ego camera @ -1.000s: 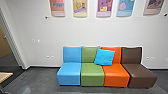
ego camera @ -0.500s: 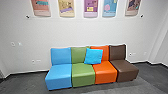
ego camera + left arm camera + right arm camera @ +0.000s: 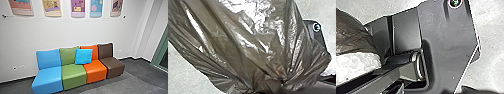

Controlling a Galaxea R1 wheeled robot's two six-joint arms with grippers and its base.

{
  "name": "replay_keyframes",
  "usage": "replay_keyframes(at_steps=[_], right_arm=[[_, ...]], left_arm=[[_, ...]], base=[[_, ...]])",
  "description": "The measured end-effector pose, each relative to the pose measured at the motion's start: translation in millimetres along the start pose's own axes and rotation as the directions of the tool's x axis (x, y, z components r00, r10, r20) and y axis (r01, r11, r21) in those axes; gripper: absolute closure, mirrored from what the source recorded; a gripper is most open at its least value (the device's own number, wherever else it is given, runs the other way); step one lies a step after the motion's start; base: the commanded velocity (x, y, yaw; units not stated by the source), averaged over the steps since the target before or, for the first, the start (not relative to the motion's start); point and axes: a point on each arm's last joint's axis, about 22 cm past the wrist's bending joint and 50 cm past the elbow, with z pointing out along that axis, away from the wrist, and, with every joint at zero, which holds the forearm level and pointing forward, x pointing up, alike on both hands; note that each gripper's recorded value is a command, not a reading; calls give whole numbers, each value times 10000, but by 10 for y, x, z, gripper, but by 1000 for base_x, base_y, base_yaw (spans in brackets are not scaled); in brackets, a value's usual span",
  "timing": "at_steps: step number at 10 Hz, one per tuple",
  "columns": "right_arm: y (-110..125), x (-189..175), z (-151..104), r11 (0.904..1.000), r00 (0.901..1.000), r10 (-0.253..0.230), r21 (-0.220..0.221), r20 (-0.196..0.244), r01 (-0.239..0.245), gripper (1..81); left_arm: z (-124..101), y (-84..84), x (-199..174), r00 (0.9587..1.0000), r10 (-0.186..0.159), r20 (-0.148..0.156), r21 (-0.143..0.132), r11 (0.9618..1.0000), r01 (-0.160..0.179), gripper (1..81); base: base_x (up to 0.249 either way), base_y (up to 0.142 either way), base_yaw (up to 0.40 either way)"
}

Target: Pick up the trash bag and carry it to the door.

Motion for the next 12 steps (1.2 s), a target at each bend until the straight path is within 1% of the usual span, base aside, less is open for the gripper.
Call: replay_keyframes(at_steps=[1,2,3,4,7,8,10,11,12], right_arm=[[10,24,2,10000,9999,-11,-68,-110,11,10],[25,59,-8,9999,9996,-148,-77,-260,146,10],[-3,78,-9,9998,9992,-190,-1,-357,190,10],[-34,74,0,9998,9991,-165,49,-380,167,10],[-63,-57,3,9997,9996,-148,215,-258,153,10],[-95,-78,-18,9991,9996,-159,390,-227,168,10],[-256,-72,-98,9945,9994,-199,1025,-277,226,10],[-364,-83,-142,9903,9995,-230,1365,-238,260,10],[-404,-88,-181,9876,9994,-239,1548,-236,273,10]], left_arm=[[0,0,-1,10000,0,4,-1,10000,0,811],[0,0,0,10000,0,0,0,10000,0,811],[0,0,-4,10000,-1,4,0,10000,1,811],[0,0,0,10000,0,0,0,10000,0,811],[0,2,1,10000,0,-4,-6,10000,0,811],[-6,-16,1,10000,3,0,3,10000,-3,811],[-11,-12,1,10000,22,-1,-39,10000,-22,811],[-11,25,-2,10000,50,0,-142,9999,-50,811],[-15,75,10,10000,75,-27,-295,9995,-75,811]], base=[[0,0,-348],[0,0,-348],[0,0,-348],[0,0,-348],[0,0,-350],[0,0,-351],[0,0,-351],[0,0,-355],[0,0,-356]])
